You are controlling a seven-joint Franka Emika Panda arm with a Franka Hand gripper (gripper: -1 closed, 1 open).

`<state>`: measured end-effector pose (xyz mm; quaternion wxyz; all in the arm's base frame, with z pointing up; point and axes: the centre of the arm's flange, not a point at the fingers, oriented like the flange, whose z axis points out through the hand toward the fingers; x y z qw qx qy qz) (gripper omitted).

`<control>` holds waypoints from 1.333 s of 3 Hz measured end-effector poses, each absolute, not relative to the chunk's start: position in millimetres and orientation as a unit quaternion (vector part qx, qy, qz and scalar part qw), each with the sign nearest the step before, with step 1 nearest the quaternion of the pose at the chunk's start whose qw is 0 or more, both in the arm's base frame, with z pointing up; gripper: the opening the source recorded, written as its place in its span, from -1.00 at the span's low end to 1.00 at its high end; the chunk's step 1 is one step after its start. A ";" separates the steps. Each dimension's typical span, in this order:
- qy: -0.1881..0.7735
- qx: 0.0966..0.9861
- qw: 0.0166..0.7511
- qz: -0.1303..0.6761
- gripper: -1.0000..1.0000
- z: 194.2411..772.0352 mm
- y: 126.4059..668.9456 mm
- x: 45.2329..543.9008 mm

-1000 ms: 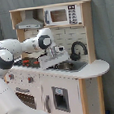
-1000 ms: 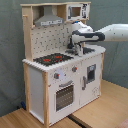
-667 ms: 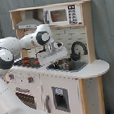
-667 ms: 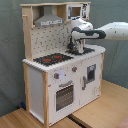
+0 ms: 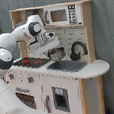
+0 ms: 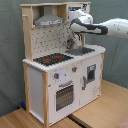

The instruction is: Play with the kitchen

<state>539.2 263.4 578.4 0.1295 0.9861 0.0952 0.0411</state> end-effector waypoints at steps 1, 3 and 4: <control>0.139 0.980 0.128 0.065 -1.00 589.7 319.7 526.8; 0.223 0.963 0.111 0.103 -1.00 578.9 411.0 510.0; 0.256 0.954 0.099 0.120 -1.00 577.3 444.4 504.8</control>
